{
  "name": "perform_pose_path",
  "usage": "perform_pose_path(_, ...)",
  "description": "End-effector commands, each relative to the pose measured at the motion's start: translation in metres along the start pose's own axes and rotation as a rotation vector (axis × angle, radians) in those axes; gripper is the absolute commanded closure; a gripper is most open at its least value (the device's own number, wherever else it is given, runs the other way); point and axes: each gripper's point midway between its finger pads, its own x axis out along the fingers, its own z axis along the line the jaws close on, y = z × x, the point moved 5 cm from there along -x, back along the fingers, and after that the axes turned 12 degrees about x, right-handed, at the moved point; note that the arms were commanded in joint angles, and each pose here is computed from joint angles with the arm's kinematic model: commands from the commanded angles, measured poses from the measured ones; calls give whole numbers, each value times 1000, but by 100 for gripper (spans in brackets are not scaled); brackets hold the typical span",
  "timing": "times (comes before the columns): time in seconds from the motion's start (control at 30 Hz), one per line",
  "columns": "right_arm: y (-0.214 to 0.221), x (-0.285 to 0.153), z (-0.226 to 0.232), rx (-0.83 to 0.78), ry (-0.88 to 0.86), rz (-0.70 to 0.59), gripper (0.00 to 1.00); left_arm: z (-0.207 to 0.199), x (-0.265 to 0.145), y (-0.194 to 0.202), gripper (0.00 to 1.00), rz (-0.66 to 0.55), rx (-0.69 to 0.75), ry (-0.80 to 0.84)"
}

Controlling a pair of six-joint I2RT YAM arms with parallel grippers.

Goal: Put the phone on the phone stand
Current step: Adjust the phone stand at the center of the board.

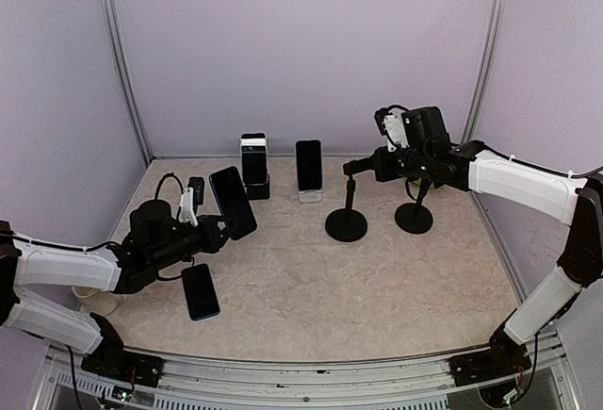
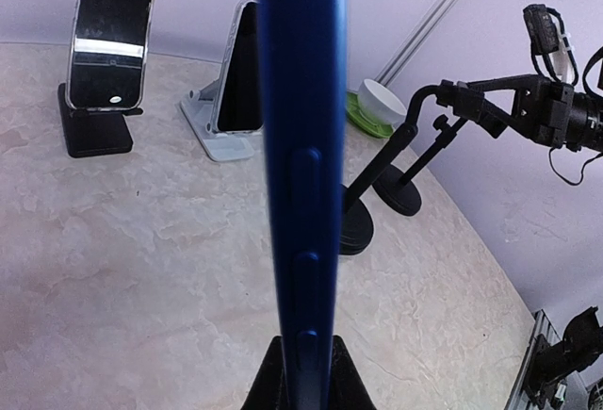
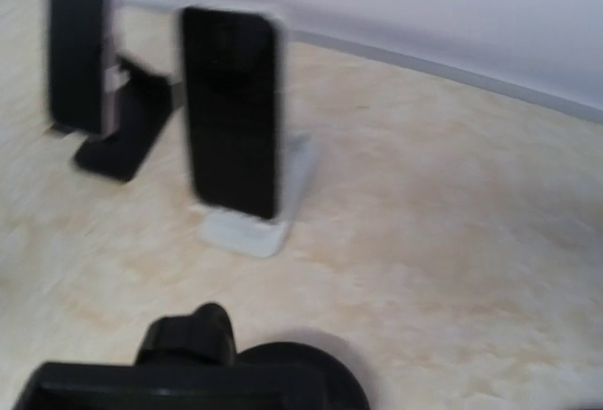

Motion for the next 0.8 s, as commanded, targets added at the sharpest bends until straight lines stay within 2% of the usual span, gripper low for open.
perform_pose_path(0.0,-40,-16,-4,164,82,-193,100,-8,-1,-18,100,-87,10,35)
perform_pose_path(0.4,-13,-9,-3,271,320,-193,100,-9,1,-20,100,-91,17,39)
perform_pose_path(0.67,-1,-1,4,282,327,-173,100,-9,2,-22,100,-94,19,38)
perform_pose_path(0.77,-1,1,9,276,296,-153,91,-9,2,-22,100,-94,20,38)
